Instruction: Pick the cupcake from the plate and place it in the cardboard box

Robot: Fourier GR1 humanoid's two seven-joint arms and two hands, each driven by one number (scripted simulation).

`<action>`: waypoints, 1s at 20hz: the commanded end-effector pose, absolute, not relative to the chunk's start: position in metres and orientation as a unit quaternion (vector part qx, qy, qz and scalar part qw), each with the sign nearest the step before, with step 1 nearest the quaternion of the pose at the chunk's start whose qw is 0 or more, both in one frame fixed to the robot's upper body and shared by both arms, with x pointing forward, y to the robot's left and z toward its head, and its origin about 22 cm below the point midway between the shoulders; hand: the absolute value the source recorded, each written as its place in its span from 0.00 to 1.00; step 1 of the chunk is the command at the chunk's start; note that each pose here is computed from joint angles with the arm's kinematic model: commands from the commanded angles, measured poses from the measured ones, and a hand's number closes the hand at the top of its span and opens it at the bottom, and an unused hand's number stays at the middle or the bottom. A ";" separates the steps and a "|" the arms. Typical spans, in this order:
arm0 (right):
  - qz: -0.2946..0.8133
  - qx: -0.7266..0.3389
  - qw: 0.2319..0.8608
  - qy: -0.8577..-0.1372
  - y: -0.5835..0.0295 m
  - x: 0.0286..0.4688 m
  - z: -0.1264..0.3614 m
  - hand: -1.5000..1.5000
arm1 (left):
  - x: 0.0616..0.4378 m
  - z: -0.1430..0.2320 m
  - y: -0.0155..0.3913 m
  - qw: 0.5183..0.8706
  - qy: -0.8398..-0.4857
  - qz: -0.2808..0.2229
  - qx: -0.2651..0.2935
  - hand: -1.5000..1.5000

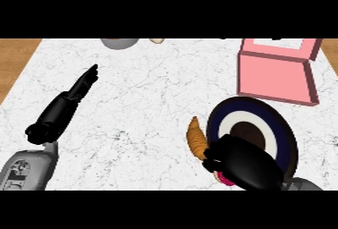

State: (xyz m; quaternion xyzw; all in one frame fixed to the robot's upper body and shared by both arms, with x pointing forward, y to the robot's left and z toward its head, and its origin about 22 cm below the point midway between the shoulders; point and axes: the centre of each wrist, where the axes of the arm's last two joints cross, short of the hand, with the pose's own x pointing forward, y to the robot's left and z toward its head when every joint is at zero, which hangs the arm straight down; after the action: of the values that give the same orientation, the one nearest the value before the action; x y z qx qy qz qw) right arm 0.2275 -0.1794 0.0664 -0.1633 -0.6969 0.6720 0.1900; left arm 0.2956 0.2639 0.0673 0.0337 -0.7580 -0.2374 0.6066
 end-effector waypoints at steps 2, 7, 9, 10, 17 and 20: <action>0.623 -0.134 0.108 -0.763 -0.210 0.229 0.107 1.00 | 0.295 0.063 0.269 0.604 -0.763 -0.226 0.043 0.50; 0.522 -0.170 0.222 -0.806 -0.225 0.232 0.142 1.00 | 0.298 0.074 0.270 0.606 -0.761 -0.226 0.045 0.50; 0.479 -0.190 0.261 -0.816 -0.239 0.247 0.169 1.00 | 0.290 0.055 0.257 0.609 -0.758 -0.227 0.051 0.50; 0.463 -0.184 0.305 -0.812 -0.230 0.251 0.155 1.00 | 0.291 0.062 0.254 0.613 -0.756 -0.226 0.032 0.50; 0.380 -0.246 0.365 -0.814 -0.267 0.316 0.205 1.00 | 0.294 0.065 0.249 0.604 -0.761 -0.234 0.034 0.50; 0.380 -0.260 0.377 -0.803 -0.298 0.337 0.195 1.00 | 0.306 0.074 0.280 0.604 -0.761 -0.232 0.039 0.50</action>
State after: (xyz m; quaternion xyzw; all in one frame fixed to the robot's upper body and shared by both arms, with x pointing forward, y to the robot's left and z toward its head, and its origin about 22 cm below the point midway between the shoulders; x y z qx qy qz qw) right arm 0.3125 -0.2709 0.1900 -0.2466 -0.8066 0.4047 0.3533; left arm 0.2972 0.2635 0.0632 0.0397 -0.7590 -0.2313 0.6073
